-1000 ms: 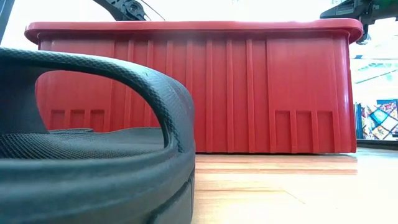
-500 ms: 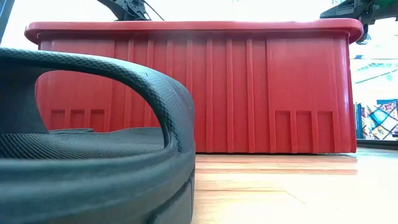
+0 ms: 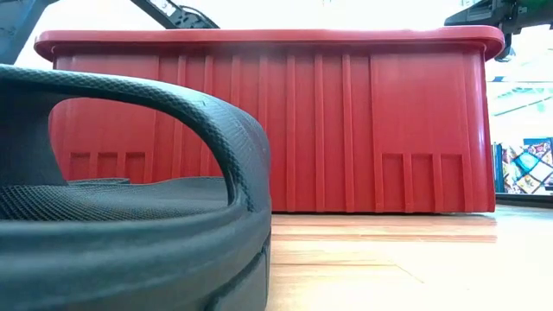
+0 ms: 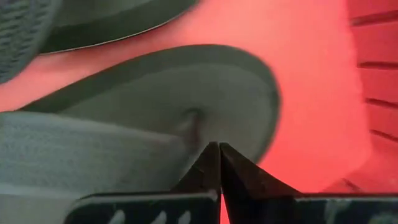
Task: Pick and place slides into bin
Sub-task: Put the flip flop into the bin, then put the slide into the bin
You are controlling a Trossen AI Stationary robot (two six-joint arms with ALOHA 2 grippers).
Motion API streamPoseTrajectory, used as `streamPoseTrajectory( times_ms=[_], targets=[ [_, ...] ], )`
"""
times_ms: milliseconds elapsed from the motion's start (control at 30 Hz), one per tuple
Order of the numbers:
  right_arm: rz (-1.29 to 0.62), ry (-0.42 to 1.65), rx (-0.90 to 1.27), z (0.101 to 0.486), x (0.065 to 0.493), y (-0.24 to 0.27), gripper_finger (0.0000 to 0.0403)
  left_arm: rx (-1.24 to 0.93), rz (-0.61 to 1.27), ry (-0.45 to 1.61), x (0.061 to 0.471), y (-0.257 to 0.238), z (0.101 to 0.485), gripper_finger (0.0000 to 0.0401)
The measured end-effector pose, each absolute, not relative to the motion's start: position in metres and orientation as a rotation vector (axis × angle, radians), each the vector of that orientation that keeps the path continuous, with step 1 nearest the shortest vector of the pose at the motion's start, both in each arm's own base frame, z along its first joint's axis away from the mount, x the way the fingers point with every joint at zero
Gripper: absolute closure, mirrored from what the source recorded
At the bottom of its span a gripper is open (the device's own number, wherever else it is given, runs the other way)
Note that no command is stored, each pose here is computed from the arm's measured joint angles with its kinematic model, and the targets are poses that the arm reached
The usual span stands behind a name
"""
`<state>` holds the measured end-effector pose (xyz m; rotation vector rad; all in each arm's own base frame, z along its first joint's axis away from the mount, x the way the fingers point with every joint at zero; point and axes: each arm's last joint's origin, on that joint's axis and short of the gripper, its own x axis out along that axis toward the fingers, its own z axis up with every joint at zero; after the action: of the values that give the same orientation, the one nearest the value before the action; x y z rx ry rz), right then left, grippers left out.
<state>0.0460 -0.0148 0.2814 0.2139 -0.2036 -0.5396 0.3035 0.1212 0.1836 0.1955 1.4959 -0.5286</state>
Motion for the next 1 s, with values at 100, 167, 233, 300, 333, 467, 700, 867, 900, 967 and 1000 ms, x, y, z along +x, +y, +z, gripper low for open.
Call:
streamPoseTrajectory(
  times_ms=[100,167,233,300,333,467,700,867,900,967,1000],
  targets=[
    [-0.537,-0.203,0.214,0.281,0.046,-0.015,0.0403,0.184,-0.506,1.502,0.308,0.123,0.176,0.0401],
    [-0.536,-0.203,0.214,0.281,0.046,-0.015,0.0403,0.185,-0.502,1.492,0.309,0.123,0.174,0.0401],
    [-0.536,-0.203,0.214,0.281,0.046,-0.015,0.0403,0.187,-0.507,1.478,0.311,0.121,0.175,0.0401],
    [-0.536,-0.203,0.214,0.281,0.046,-0.015,0.0403,0.185,-0.522,1.46,0.313,0.117,0.176,0.0401],
    [-0.537,-0.201,0.213,0.281,0.046,-0.015,0.0403,0.183,-0.525,1.455,0.313,0.116,0.177,0.0401],
    [-0.539,-0.174,0.202,0.279,0.046,-0.015,0.0403,0.176,-0.521,1.454,0.313,0.114,0.178,0.0401],
    [-0.54,-0.17,0.201,0.278,0.047,-0.015,0.0403,0.171,-0.562,1.489,0.307,0.112,0.181,0.0399],
    [-0.54,-0.17,0.201,0.278,0.047,-0.015,0.0403,0.202,-0.606,1.524,0.3,0.111,0.194,0.04],
    [-0.54,-0.17,0.201,0.278,0.047,-0.015,0.0403,0.208,-0.602,1.515,0.299,0.111,0.199,0.04],
    [-0.54,-0.171,0.202,0.278,0.047,-0.015,0.0403,0.237,-0.593,1.484,0.299,0.113,0.212,0.0399],
    [-0.54,-0.171,0.203,0.278,0.047,-0.015,0.0403,0.259,-0.583,1.456,0.3,0.114,0.221,0.0399]
  ],
)
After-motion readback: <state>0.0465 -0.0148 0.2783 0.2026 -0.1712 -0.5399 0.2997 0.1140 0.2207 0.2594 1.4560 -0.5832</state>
